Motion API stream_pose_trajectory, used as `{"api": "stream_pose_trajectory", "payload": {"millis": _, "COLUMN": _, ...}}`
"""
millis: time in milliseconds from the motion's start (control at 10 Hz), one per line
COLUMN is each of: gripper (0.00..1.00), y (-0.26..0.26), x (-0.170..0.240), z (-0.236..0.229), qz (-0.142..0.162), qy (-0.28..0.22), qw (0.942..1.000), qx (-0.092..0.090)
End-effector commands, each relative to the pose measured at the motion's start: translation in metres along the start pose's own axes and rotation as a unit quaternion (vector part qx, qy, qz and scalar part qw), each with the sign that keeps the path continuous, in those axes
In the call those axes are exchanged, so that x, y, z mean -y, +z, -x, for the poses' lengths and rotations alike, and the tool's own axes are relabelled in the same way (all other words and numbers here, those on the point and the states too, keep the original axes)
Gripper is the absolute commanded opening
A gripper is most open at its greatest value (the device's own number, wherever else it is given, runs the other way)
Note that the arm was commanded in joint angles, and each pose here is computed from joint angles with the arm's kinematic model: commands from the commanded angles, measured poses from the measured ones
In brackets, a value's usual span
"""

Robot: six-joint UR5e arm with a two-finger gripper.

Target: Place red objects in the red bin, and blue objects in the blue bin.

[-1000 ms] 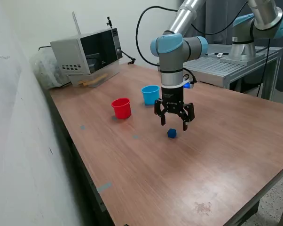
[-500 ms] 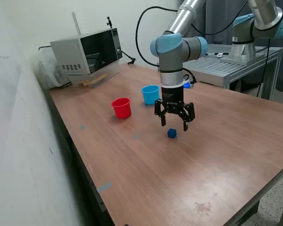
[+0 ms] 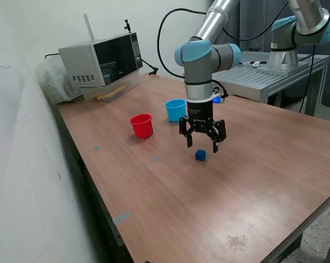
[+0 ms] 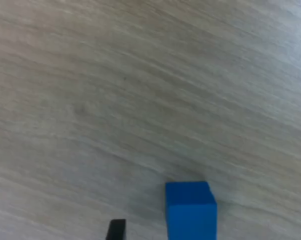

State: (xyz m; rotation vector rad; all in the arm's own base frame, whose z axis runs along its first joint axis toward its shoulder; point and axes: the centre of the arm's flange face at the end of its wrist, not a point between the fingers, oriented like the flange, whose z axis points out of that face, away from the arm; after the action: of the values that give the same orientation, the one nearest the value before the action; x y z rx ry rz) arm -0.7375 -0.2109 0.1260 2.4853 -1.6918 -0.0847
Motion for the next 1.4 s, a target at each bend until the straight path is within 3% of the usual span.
{"api": "stream_pose_trajectory", "payload": {"millis": 0, "gripper": 1.00, "y": 0.0007, "x": 0.0006, "z": 0.0034, "qz": 0.002, "qy": 0.000, "qw": 1.0000, "qx": 0.001}}
{"api": "stream_pose_trajectory", "payload": {"millis": 400, "gripper": 1.00, "y": 0.0086, "x": 0.0021, "z": 0.0035, "qz": -0.001, "qy": 0.000, "qw": 1.0000, "qx": 0.000}}
{"api": "stream_pose_trajectory", "payload": {"millis": 500, "gripper": 0.00, "y": 0.0086, "x": 0.0021, "z": 0.0035, "qz": -0.001, "qy": 0.000, "qw": 1.0000, "qx": 0.000}}
{"api": "stream_pose_trajectory", "payload": {"millis": 1300, "gripper": 0.00, "y": 0.0045, "x": 0.0036, "z": 0.0099, "qz": -0.003, "qy": 0.003, "qw": 1.0000, "qx": 0.005}}
